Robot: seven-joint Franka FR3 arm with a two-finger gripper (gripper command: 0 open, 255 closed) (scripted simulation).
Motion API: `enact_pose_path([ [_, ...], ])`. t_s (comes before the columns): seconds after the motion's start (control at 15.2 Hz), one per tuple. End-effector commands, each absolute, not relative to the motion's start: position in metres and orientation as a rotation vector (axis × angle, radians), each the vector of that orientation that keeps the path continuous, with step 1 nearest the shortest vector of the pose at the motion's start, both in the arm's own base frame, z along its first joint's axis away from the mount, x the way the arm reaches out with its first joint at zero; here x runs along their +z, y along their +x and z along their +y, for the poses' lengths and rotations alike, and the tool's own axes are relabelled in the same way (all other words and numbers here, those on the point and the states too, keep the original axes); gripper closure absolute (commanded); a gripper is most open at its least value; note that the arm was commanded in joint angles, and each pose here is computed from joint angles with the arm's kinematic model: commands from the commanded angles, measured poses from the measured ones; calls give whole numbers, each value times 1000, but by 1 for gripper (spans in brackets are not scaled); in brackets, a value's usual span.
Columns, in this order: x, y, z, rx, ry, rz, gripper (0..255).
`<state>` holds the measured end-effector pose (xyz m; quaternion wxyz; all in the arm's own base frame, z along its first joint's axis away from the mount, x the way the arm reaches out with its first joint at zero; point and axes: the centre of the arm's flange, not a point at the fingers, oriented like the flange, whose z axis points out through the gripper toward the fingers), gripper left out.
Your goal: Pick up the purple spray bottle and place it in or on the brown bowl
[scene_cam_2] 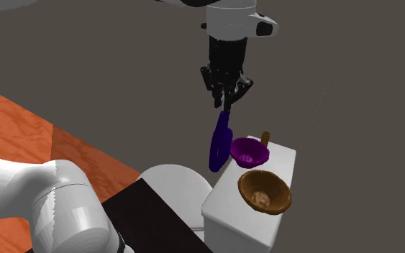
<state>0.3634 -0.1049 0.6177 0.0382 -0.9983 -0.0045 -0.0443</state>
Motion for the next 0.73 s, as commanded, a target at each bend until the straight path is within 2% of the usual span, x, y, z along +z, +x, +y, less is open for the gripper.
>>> enact_pose_path([
  [0.0, 632, 375, -125, -136, -3063, -14, 255],
  [0.66, 700, 436, -221, -136, -3063, -14, 255],
])
